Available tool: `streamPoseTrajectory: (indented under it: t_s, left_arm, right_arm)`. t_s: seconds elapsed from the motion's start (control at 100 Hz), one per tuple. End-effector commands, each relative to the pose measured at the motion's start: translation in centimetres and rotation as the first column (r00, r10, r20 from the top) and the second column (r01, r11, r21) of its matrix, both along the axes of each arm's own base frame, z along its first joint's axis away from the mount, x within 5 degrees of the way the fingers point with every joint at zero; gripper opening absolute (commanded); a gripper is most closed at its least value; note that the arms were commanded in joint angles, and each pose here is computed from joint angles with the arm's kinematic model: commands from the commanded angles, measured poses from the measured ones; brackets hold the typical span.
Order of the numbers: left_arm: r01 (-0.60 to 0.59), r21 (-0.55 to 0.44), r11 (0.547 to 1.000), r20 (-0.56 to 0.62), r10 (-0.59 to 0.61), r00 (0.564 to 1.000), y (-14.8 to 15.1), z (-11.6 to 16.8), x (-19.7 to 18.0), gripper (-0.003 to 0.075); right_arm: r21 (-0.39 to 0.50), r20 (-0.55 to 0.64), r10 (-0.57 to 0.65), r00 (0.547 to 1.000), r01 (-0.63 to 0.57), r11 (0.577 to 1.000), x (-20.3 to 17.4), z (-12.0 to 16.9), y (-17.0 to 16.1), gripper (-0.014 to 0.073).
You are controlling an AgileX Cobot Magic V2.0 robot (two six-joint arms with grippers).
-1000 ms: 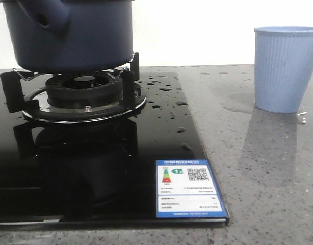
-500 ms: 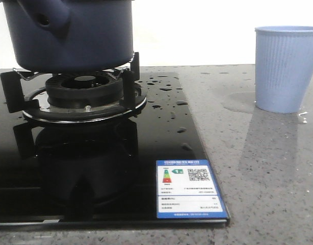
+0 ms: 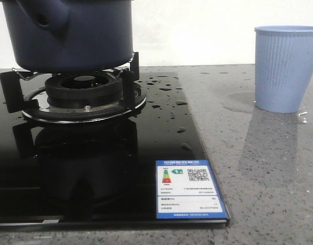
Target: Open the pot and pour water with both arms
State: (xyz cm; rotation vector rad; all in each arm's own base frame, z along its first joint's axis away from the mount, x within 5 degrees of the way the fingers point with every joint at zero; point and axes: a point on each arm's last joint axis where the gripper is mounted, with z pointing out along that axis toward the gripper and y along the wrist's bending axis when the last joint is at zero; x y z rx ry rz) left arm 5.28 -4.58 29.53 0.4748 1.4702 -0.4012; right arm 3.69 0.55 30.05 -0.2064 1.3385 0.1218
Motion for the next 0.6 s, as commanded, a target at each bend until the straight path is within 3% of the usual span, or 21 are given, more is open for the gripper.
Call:
streamPoseTrajectory:
  t_s: [0.0, 0.12, 0.26, 0.42, 0.59]
  left_arm:
    - [-0.01, -0.053, 0.999, 0.013, 0.01, 1.0, 0.1, 1.0, 0.0, -0.002]
    - [-0.016, -0.052, 0.999, 0.014, 0.016, 1.0, 0.2, 1.0, 0.1, -0.002]
    - [-0.152, 0.02, 0.988, 0.046, 0.151, 0.987, 1.2, 0.9, 0.6, -0.002]
    - [-0.344, 0.118, 0.931, 0.047, 0.341, 0.939, 2.9, -0.1, 1.3, -0.002]
    - [-0.439, 0.099, 0.893, 0.117, 0.428, 0.896, 3.7, -2.3, 2.0, -0.002]
  right_arm:
    - [0.009, 0.07, 0.022, 0.997, -0.023, 1.0, -0.3, 1.2, 0.1, -0.0075]
    - [0.009, 0.07, 0.022, 0.997, -0.023, 1.0, -0.3, 1.2, 0.1, -0.0075]
    - [0.009, 0.07, 0.022, 0.997, -0.023, 1.0, -0.3, 1.2, 0.1, -0.0075]
    - [0.009, 0.068, 0.022, 0.997, -0.023, 1.0, -0.3, 1.2, 0.1, -0.0075]
    - [0.009, 0.068, 0.022, 0.997, -0.023, 1.0, -0.3, 1.2, 0.1, -0.0075]
